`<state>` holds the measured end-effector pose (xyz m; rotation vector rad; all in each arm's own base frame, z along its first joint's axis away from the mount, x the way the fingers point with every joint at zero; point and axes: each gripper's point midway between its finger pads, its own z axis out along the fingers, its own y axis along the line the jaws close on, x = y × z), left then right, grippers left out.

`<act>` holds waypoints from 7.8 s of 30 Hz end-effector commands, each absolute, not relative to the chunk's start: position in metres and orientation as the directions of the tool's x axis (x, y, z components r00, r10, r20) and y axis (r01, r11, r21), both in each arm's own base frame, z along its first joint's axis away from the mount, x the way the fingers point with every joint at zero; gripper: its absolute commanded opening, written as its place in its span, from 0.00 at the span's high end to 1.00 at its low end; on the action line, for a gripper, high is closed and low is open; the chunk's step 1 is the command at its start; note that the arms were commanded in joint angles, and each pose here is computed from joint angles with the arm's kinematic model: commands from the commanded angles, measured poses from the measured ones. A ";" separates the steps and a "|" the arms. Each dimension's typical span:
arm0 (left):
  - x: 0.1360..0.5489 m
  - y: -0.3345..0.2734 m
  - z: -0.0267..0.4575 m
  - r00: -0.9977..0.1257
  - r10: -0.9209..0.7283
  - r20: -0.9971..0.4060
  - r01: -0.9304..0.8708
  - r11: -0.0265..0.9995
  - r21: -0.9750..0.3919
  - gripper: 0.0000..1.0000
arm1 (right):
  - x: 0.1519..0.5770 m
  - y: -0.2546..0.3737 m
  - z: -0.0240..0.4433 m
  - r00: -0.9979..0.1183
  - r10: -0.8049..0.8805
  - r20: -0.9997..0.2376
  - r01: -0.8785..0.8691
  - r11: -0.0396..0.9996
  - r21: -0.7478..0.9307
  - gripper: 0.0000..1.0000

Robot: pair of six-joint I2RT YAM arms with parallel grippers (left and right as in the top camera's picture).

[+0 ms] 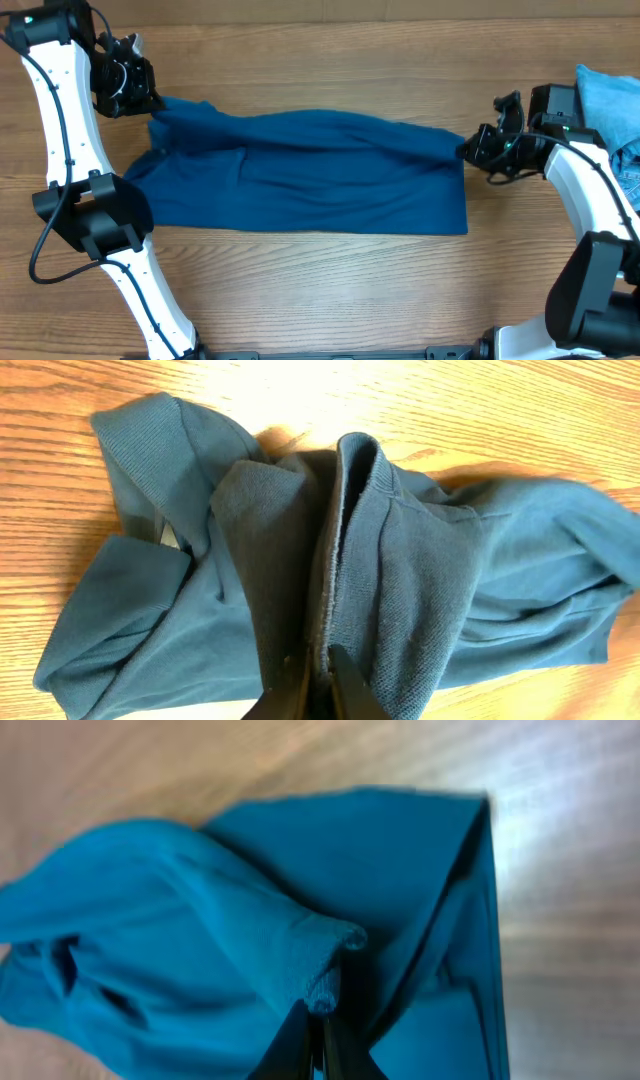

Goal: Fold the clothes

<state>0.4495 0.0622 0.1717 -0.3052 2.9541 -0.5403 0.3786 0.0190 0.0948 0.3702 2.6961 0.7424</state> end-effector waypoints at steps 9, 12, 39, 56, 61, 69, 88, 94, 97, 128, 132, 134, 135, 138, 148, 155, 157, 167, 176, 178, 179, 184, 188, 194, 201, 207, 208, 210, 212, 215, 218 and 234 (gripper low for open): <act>0.452 0.062 0.181 -0.968 -0.222 -0.112 -0.166 0.912 -0.376 0.89 | 0.344 0.000 0.084 -0.932 0.337 -0.133 0.264 0.883 0.388 0.96; 0.452 0.062 0.181 -0.968 -0.223 -0.112 -0.166 0.912 -0.376 0.90 | 0.342 -0.005 0.082 -0.931 0.339 -0.132 0.274 0.892 0.360 0.96; 0.399 0.083 0.213 -0.957 -0.268 -0.110 -0.244 0.951 -0.190 0.82 | 0.339 -0.010 0.074 -0.931 0.341 -0.127 0.285 0.902 0.325 0.96; 0.407 0.010 0.219 -0.987 -0.092 -0.131 -0.026 0.898 -0.439 0.82 | 0.336 -0.027 0.070 -0.867 0.488 -0.105 0.452 0.857 0.248 0.68; 0.430 -0.011 0.211 -0.977 0.007 -0.211 0.068 0.956 -0.284 0.66 | 0.367 0.037 0.106 -0.931 0.309 -0.194 0.128 0.774 0.620 0.64; 0.444 -0.043 0.183 -0.976 0.033 -0.215 0.088 0.964 -0.251 0.32 | 0.372 0.060 0.125 -0.935 0.283 -0.216 0.043 0.692 0.720 0.62; 0.413 0.040 0.141 -0.979 -0.199 -0.039 -0.189 0.965 -0.181 0.40 | 0.367 0.088 0.104 -0.956 0.164 -0.245 -0.007 0.819 0.573 0.62; 0.402 0.079 0.144 -0.950 -0.312 -0.012 -0.299 0.921 -0.251 0.41 | 0.361 0.088 0.102 -0.962 0.168 -0.214 0.015 0.818 0.575 0.61; 0.411 0.065 0.158 -0.967 -0.243 -0.076 -0.183 0.870 -0.458 0.35 | 0.358 0.088 0.101 -0.965 0.168 -0.199 0.024 0.818 0.575 0.60; 0.409 -0.031 0.113 -0.996 0.067 -0.065 0.088 0.904 -0.418 0.36 | 0.368 0.055 0.086 -0.880 0.461 -0.115 0.366 0.811 0.457 0.70; 0.400 -0.041 0.084 -0.998 0.069 -0.016 0.070 0.924 -0.377 0.39 | 0.362 0.026 0.073 -0.862 0.482 -0.159 0.423 0.855 0.299 0.50; 0.398 -0.042 0.075 -0.998 0.062 -0.005 0.059 0.924 -0.377 0.38 | 0.361 0.019 0.070 -0.866 0.473 -0.163 0.419 0.864 0.281 0.39; 0.396 -0.041 0.073 -0.998 0.061 0.000 0.056 0.924 -0.378 0.38 | 0.361 0.016 0.069 -0.864 0.476 -0.161 0.423 0.862 0.278 0.38; 0.394 -0.036 0.071 -0.999 0.044 0.012 0.036 0.925 -0.378 0.37 | 0.360 0.004 0.062 -0.851 0.505 -0.141 0.458 0.847 0.270 0.35; 0.392 -0.003 0.064 -0.999 -0.021 0.039 -0.030 0.966 -0.258 0.35 | 0.360 0.045 0.045 -0.923 0.384 -0.022 0.332 0.823 0.460 0.61; 0.388 0.017 0.059 -0.996 -0.064 0.056 -0.073 0.980 -0.185 0.30 | 0.359 0.025 0.027 -0.913 0.404 -0.060 0.362 0.869 0.338 0.56; 0.388 0.026 0.056 -0.994 -0.095 0.058 -0.102 0.984 -0.145 0.29 | 0.356 0.026 0.016 -0.913 0.405 -0.047 0.367 0.866 0.340 0.56; 0.374 0.073 0.036 -0.974 -0.214 0.075 -0.220 0.973 -0.074 0.30 | 0.341 -0.001 -0.039 -0.877 0.479 -0.026 0.467 0.864 0.187 0.63; 0.370 0.097 0.037 -0.950 -0.305 0.073 -0.312 0.942 -0.122 0.32 | 0.325 -0.064 -0.032 -0.800 0.593 -0.094 0.600 0.794 -0.096 0.64; 0.369 0.097 0.037 -0.950 -0.305 0.074 -0.312 0.942 -0.120 0.32 | 0.327 -0.068 -0.029 -0.792 0.603 -0.096 0.610 0.787 -0.094 0.64; 0.369 0.098 0.036 -0.950 -0.303 0.074 -0.310 0.943 -0.119 0.32 | 0.328 -0.071 -0.027 -0.787 0.609 -0.097 0.616 0.782 -0.093 0.63; 0.372 0.092 0.037 -0.950 -0.303 0.069 -0.310 0.937 -0.157 0.33 | 0.342 -0.056 -0.019 -0.835 0.548 -0.057 0.547 0.837 0.031 0.56; 0.375 0.090 0.038 -0.951 -0.303 0.062 -0.309 0.935 -0.172 0.34 | 0.349 -0.042 -0.014 -0.851 0.522 -0.055 0.518 0.852 0.073 0.52; 0.387 0.071 0.055 -0.967 -0.255 0.023 -0.249 0.918 -0.309 0.39 | 0.371 -0.027 0.036 -0.885 0.436 -0.164 0.422 0.899 0.117 0.49; 0.422 0.067 0.125 -0.958 -0.204 -0.200 -0.120 0.923 -0.365 0.32 | 0.392 -0.003 0.119 -0.848 0.421 -0.322 0.327 0.894 0.308 0.34; 0.431 0.056 0.182 -0.917 -0.197 -0.348 -0.045 0.916 -0.398 0.22 | 0.386 0.011 0.133 -0.856 0.415 -0.307 0.289 0.879 0.380 0.27; 0.430 0.054 0.182 -0.917 -0.193 -0.348 -0.041 0.916 -0.399 0.22 | 0.385 0.017 0.134 -0.863 0.411 -0.293 0.277 0.871 0.406 0.28; 0.430 0.048 0.179 -0.924 -0.171 -0.341 -0.024 0.918 -0.396 0.21 | 0.384 0.032 0.139 -0.883 0.380 -0.276 0.219 0.853 0.473 0.28; 0.432 0.040 0.175 -0.931 -0.145 -0.336 -0.001 0.919 -0.395 0.20 | 0.383 0.043 0.144 -0.896 0.348 -0.275 0.166 0.837 0.521 0.27; 0.439 0.024 0.164 -0.939 -0.097 -0.330 0.044 0.918 -0.394 0.19 | 0.383 0.045 0.145 -0.897 0.348 -0.272 0.163 0.833 0.529 0.28; 0.446 -0.003 0.146 -0.950 -0.032 -0.310 0.099 0.912 -0.397 0.23 | 0.383 0.045 0.145 -0.897 0.348 -0.271 0.163 0.833 0.528 0.28; 0.459 -0.032 0.115 -0.919 0.257 -0.299 0.290 0.954 -0.070 0.15 | 0.378 0.045 0.142 -0.903 0.351 -0.245 0.180 0.831 0.527 0.27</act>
